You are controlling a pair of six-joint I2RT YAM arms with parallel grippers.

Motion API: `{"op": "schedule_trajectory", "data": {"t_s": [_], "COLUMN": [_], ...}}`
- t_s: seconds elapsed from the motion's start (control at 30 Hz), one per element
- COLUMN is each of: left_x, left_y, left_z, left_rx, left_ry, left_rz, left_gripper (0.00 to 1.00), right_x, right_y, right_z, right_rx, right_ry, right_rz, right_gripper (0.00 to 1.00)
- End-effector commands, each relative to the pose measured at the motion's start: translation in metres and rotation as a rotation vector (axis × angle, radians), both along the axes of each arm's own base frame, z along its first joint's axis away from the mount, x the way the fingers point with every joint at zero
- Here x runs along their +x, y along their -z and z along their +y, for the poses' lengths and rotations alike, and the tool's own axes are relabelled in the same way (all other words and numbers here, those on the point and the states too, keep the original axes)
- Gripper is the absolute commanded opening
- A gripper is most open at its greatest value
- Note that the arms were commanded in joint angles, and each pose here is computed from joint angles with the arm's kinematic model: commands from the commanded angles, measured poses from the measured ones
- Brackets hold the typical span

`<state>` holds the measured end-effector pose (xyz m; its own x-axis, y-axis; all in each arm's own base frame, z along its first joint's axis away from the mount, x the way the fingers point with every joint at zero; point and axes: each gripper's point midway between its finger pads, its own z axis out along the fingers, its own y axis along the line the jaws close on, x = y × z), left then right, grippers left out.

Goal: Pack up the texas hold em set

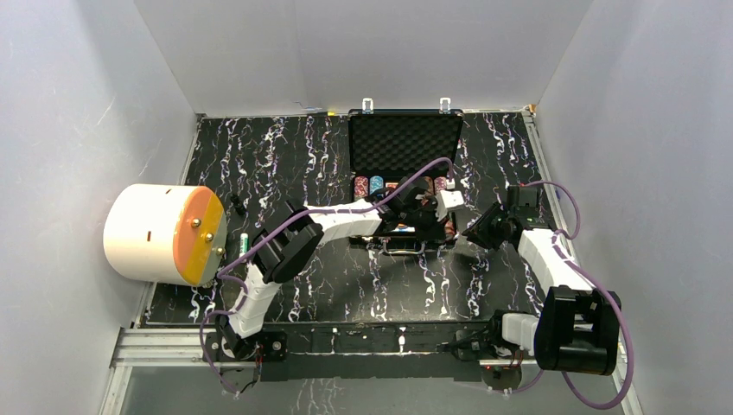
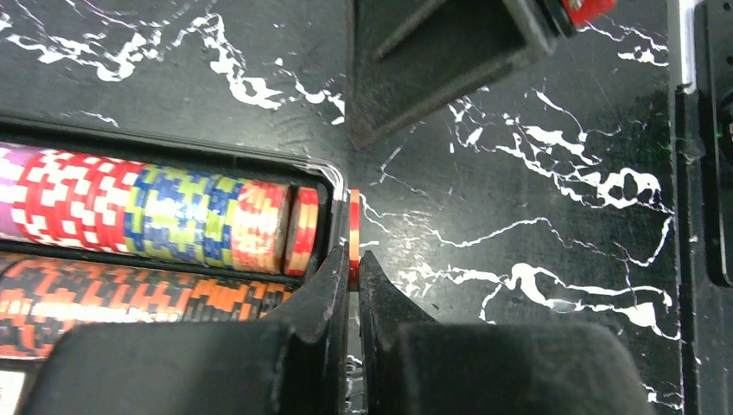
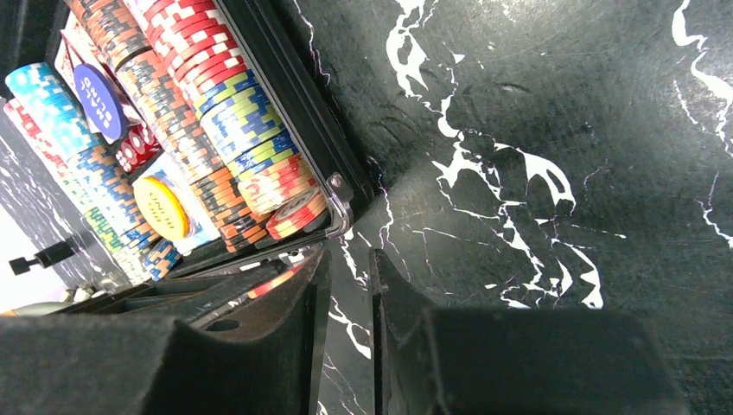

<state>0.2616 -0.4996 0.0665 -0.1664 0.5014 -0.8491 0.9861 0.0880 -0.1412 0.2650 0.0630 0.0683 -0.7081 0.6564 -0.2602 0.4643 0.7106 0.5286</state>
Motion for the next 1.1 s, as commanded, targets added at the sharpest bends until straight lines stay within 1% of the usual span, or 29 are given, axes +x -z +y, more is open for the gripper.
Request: {"op": "schedule_trajectory", "data": {"t_s": [0.0,0.1,0.33,0.63,0.73,0.87,0.9,0.93,0.97,1.0,1.07], "left_x": [0.014,0.018,0.031,0.047,0.044,0.037,0.036,0.036,0.037,0.037,0.036], "left_y": [-0.042,-0.042,-0.024,-0.018,-0.019,-0.009,-0.008,-0.007,-0.007,-0.009,-0.016], "left_z": [-0.01,-0.009,-0.007,-0.01,-0.01,-0.008,-0.007,-0.007,-0.007,-0.007,-0.007], "left_rx": [-0.075,-0.068,-0.002,0.024,0.021,0.039,0.039,0.042,0.044,0.046,0.036], "left_ry": [0.001,-0.008,-0.04,-0.091,-0.062,-0.021,-0.014,-0.014,-0.02,-0.026,-0.015], "left_rz": [-0.076,-0.103,-0.135,-0.178,-0.188,-0.182,-0.18,-0.18,-0.18,-0.178,-0.175], "left_gripper": [0.0,0.0,0.0,0.0,0.0,0.0,0.04,0.11,0.15,0.23,0.32], "right_x": [0.003,0.003,0.003,0.002,0.001,0.002,0.002,0.002,0.002,0.002,0.002], "right_y": [-0.009,-0.01,-0.011,-0.012,-0.012,-0.011,-0.012,-0.012,-0.012,-0.012,-0.013], "right_z": [0.001,0.001,0.002,0.004,0.004,0.004,0.004,0.004,0.004,0.004,0.004], "right_rx": [0.013,0.012,0.014,0.022,0.022,0.022,0.022,0.022,0.022,0.021,0.019], "right_ry": [0.0,-0.002,-0.008,-0.014,-0.014,-0.016,-0.016,-0.016,-0.016,-0.017,-0.021], "right_rz": [-0.048,-0.052,-0.057,-0.058,-0.059,-0.06,-0.061,-0.061,-0.062,-0.063,-0.068], "right_gripper": [0.31,0.31,0.31,0.32,0.32,0.32,0.33,0.33,0.33,0.33,0.34]}}
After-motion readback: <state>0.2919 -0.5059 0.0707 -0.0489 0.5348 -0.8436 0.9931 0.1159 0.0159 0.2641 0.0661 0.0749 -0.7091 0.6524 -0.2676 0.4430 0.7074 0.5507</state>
